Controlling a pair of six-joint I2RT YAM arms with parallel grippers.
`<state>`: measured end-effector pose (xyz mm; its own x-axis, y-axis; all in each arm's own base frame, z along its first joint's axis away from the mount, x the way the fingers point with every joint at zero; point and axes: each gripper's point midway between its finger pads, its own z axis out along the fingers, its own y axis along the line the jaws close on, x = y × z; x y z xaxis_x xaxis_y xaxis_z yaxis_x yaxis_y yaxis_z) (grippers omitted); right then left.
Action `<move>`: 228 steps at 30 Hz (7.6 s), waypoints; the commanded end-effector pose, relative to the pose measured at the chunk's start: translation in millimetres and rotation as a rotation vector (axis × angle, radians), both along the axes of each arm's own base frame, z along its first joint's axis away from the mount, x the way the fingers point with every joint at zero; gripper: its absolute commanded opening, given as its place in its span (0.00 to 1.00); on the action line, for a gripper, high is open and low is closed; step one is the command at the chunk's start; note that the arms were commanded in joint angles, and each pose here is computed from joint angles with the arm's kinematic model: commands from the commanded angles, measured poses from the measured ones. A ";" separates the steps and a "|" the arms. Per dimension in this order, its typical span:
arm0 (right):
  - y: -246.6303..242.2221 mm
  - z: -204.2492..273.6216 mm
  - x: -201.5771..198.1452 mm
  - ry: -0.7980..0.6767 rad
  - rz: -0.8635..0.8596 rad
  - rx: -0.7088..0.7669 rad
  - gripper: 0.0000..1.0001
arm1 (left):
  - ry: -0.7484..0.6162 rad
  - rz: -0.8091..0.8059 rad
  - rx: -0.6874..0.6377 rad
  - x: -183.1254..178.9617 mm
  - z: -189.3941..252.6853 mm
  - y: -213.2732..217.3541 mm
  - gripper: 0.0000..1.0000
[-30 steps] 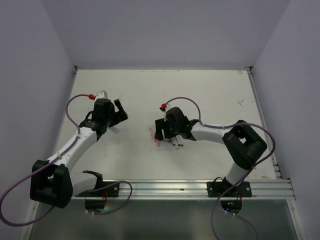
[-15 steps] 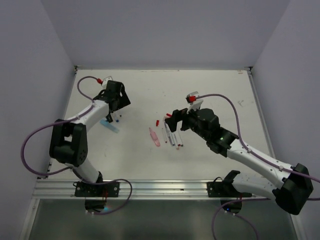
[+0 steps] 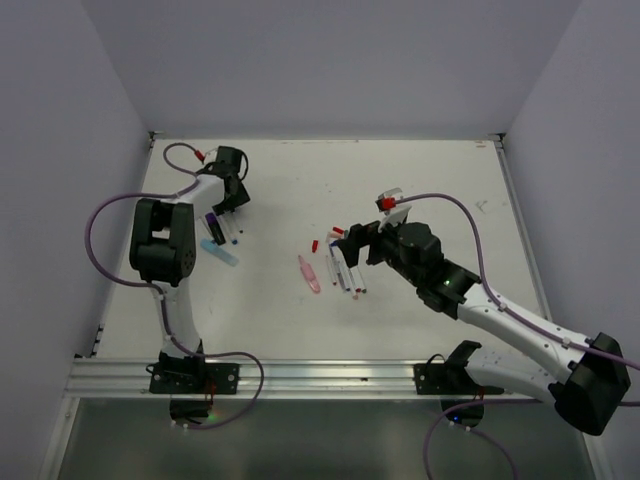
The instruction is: Open the pen caps
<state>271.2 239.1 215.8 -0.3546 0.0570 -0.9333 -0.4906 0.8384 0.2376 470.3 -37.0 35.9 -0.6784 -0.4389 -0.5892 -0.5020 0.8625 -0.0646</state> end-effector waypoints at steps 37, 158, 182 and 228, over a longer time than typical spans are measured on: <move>135.6 -6.8 24.8 0.212 0.308 0.294 0.80 | -0.508 -0.315 -0.567 -98.3 135.5 -149.2 0.00; 124.6 -183.4 -11.5 0.453 0.166 -0.249 0.19 | -0.049 -0.266 -0.401 -122.9 -6.5 -171.9 0.18; 106.2 -58.4 -18.9 0.241 0.185 -0.055 0.69 | -0.228 -0.142 -0.176 -101.9 75.3 -100.7 0.91; 103.5 -43.6 -24.7 0.175 0.206 0.109 0.97 | -0.168 -0.080 -0.437 -71.6 23.6 -63.0 0.01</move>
<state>245.0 327.6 152.7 -0.5425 -0.0220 -0.8398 -0.5658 0.7485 0.3459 391.2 -69.6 21.9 -0.6732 -0.5682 -0.4732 -0.4789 0.8227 -0.3064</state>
